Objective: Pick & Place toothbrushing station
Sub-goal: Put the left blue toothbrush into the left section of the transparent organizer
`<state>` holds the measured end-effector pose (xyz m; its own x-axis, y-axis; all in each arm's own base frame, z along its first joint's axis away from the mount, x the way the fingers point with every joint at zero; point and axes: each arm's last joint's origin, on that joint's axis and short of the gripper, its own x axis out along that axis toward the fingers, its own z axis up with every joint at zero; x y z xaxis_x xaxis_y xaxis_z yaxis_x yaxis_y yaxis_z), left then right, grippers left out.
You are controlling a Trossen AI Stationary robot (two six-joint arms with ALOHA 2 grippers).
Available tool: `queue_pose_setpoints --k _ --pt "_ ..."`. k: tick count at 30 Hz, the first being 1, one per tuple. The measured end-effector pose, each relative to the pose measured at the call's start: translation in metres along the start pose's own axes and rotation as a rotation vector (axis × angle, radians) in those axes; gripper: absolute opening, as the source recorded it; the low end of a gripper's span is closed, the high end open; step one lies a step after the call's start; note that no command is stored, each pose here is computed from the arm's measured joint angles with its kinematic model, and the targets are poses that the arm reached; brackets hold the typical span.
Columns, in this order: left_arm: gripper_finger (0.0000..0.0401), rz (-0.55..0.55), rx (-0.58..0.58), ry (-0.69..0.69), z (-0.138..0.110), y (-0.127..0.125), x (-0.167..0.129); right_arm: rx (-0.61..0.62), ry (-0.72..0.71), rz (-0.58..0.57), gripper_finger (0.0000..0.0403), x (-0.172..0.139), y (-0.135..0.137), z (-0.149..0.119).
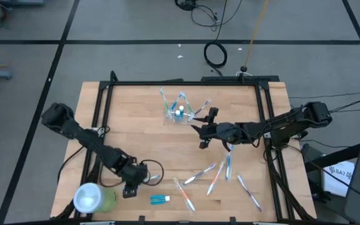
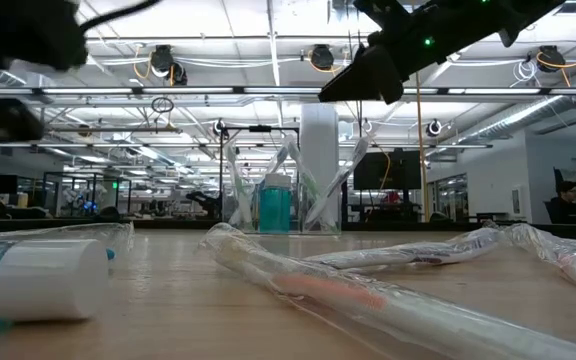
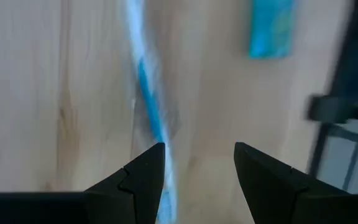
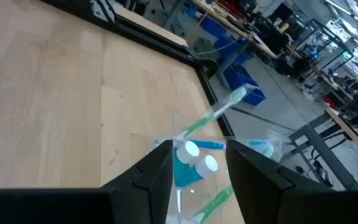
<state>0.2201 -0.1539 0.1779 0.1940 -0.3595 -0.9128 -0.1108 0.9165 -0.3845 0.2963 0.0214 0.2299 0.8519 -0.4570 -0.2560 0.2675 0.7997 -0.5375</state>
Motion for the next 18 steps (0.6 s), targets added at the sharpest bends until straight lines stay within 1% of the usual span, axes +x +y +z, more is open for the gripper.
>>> queue_pose_setpoints --k 3,8,13,15,18 --pt "0.0198 0.046 -0.051 0.044 -0.004 -0.001 0.015 0.003 -0.008 0.005 0.0139 0.0 0.0 0.001" --pt "0.0198 0.104 -0.07 0.106 -0.01 -0.001 0.039 0.001 -0.008 0.004 0.0139 0.0 0.0 0.001" --pt "0.0197 0.12 -0.084 0.128 -0.009 0.001 0.046 0.001 -0.007 0.004 0.0139 0.0 0.0 0.001" --pt "0.0187 0.126 -0.07 0.126 -0.008 0.002 0.046 0.001 -0.007 0.004 0.0139 0.0 0.0 0.001" --pt "0.0151 0.131 -0.036 0.13 -0.007 0.004 0.046 0.001 -0.013 0.016 0.0139 0.0 0.0 0.001"
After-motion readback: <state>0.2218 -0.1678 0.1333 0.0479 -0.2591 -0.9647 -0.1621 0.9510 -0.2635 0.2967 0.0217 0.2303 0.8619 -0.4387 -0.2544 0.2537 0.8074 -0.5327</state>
